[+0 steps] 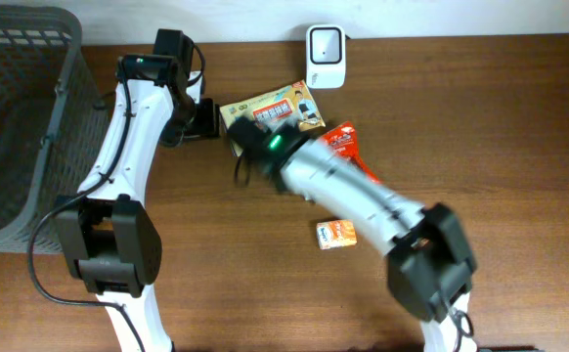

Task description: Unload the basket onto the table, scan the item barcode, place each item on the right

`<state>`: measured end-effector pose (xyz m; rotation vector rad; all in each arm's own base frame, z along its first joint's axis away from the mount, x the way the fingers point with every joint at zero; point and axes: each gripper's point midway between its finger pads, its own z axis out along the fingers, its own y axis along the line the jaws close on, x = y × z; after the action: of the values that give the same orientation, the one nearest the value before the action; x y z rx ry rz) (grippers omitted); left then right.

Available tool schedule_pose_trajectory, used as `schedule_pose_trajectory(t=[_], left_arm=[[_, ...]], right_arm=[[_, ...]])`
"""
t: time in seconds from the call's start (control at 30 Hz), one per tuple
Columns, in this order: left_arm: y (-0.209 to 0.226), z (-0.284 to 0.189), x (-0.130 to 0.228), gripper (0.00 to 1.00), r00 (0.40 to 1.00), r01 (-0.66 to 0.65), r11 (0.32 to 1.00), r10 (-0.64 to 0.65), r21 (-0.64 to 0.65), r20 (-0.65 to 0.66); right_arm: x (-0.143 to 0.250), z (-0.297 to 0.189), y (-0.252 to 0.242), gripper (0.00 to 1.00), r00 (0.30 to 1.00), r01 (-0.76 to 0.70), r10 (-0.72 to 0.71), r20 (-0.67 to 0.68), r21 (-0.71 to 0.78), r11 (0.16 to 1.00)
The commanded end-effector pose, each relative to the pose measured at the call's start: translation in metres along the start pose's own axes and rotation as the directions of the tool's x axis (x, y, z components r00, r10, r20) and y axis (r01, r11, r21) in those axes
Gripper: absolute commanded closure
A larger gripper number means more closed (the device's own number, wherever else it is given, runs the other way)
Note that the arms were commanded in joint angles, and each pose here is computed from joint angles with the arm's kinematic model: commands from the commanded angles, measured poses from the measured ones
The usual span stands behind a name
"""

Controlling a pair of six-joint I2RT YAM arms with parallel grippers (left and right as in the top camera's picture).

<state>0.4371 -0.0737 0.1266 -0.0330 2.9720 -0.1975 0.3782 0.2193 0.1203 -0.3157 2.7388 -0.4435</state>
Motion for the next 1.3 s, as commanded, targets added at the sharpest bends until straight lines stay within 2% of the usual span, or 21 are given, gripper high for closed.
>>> schedule_pose_trajectory(t=[0.0,0.07,0.13,0.23,0.27,0.3,0.43,0.57,0.67,0.73,0.87,1.17,1.27], left_arm=[[-0.042,0.006,0.024,0.80,0.989,-0.107,0.966,0.127,0.235,-0.075],[-0.060,0.010,0.037,1.00,0.979,-0.140,0.940,0.179,0.312,-0.099],[-0.079,0.015,0.051,1.00,0.971,-0.139,0.914,0.202,0.380,-0.131],[-0.107,0.026,0.065,1.00,0.958,-0.170,0.878,0.253,0.447,-0.133],[-0.118,0.031,0.068,1.00,0.954,-0.187,0.863,0.274,0.470,-0.124],[-0.134,0.038,0.074,1.00,0.947,-0.215,0.836,0.306,0.504,-0.103],[-0.173,0.063,0.084,1.00,0.950,-0.223,0.813,0.304,0.538,-0.066],[-0.197,0.085,0.090,1.00,0.948,-0.265,0.791,0.317,0.552,0.000],[-0.195,0.100,0.092,1.00,0.959,-0.242,0.825,0.284,0.511,-0.004],[-0.182,0.115,0.091,1.00,0.968,-0.217,0.873,0.250,0.437,-0.018],[-0.163,0.140,0.090,1.00,0.973,-0.198,0.919,0.227,0.341,-0.045],[-0.146,0.149,0.085,1.00,0.983,-0.166,0.956,0.181,0.241,-0.041],[-0.131,0.152,0.082,1.00,0.994,-0.093,0.984,0.101,0.150,-0.045]], right_arm=[[-0.020,-0.014,-0.021,0.75,0.974,-0.207,0.164,-0.157,-0.312,0.927],[-0.028,-0.019,-0.039,0.75,0.968,-0.231,0.164,-0.191,-0.413,0.881],[-0.032,-0.014,-0.065,0.69,0.954,-0.283,0.200,-0.223,-0.454,0.845],[-0.027,0.001,-0.104,0.64,0.915,-0.387,0.282,-0.288,-0.433,0.814],[-0.024,0.006,-0.117,0.54,0.901,-0.417,0.307,-0.307,-0.417,0.808],[-0.019,0.010,-0.130,0.50,0.885,-0.447,0.330,-0.328,-0.399,0.801],[-0.011,0.018,-0.154,0.49,0.853,-0.501,0.376,-0.361,-0.366,0.784],[-0.011,0.019,-0.158,0.49,0.849,-0.509,0.384,-0.364,-0.361,0.782],[-0.011,0.019,-0.156,0.49,0.850,-0.506,0.381,-0.364,-0.362,0.783],[-0.011,0.019,-0.156,0.49,0.850,-0.506,0.381,-0.364,-0.362,0.783],[-0.011,0.019,-0.156,0.49,0.850,-0.506,0.381,-0.364,-0.362,0.783],[-0.007,0.018,-0.157,0.49,0.847,-0.506,0.377,-0.375,-0.351,0.788],[-0.004,0.018,-0.157,0.49,0.844,-0.507,0.372,-0.386,-0.347,0.789]])
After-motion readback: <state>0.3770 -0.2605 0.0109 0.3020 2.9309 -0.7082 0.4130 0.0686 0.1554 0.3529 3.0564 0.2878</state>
